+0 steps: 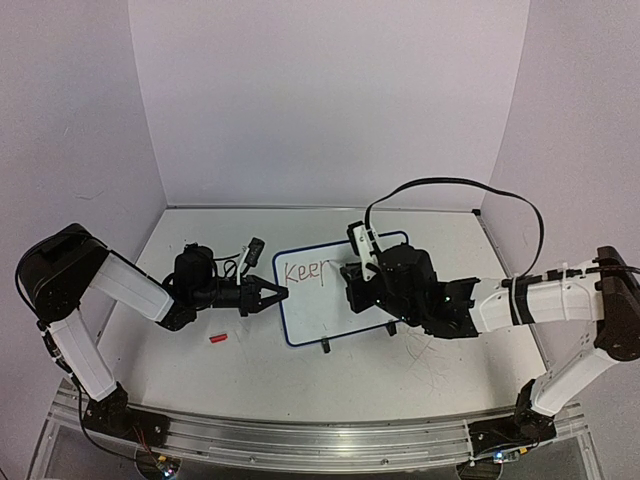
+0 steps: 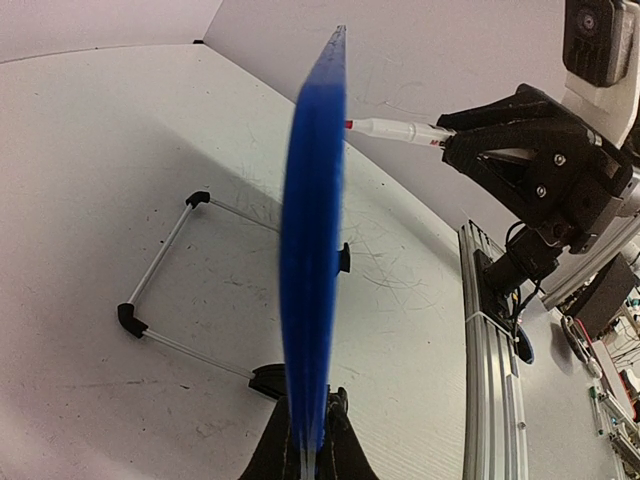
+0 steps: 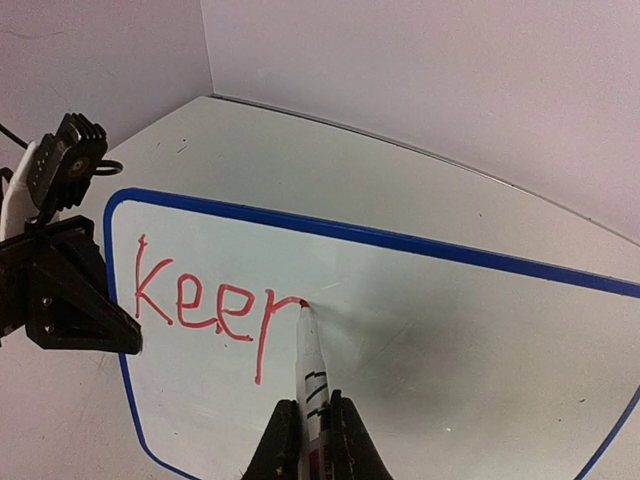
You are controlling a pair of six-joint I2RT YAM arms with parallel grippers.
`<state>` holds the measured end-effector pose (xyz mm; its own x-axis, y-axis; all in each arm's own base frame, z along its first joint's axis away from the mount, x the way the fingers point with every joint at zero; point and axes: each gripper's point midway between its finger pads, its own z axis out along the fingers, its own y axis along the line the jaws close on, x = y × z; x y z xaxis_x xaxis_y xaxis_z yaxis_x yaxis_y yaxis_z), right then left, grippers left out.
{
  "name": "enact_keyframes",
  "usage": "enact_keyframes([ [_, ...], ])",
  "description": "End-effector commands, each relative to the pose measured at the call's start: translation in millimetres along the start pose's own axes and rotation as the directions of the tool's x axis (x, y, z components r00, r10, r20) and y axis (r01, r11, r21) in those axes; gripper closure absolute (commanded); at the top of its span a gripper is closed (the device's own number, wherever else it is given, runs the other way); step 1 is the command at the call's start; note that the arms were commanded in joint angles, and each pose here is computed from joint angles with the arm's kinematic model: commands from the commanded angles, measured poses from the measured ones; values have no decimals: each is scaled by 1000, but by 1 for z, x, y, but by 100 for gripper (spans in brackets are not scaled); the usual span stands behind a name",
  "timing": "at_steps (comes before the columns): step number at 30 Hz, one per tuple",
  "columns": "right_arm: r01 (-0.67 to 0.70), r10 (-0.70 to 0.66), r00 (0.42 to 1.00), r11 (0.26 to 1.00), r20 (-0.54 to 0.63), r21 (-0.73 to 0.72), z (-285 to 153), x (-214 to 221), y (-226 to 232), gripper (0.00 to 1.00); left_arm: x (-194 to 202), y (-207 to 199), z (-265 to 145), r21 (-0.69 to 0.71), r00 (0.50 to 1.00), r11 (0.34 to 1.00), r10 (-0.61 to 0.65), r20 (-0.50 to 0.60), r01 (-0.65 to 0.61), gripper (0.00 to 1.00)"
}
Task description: Write a sentence on the whiteboard
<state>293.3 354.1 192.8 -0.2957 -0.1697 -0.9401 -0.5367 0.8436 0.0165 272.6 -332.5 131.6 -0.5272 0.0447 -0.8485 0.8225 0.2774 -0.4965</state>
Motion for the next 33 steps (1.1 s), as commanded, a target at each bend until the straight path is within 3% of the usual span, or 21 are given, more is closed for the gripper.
enact_keyframes([
  [1,-16,16,1000,999,-5,31,-5,1,-9,100,-11,0,-4,-27,999,999,32,23,-31,100],
  [33,-23,22,998,999,-51,-34,5,17,15,100,-10,-2,-6,-29,999,999,34,23,-34,100],
])
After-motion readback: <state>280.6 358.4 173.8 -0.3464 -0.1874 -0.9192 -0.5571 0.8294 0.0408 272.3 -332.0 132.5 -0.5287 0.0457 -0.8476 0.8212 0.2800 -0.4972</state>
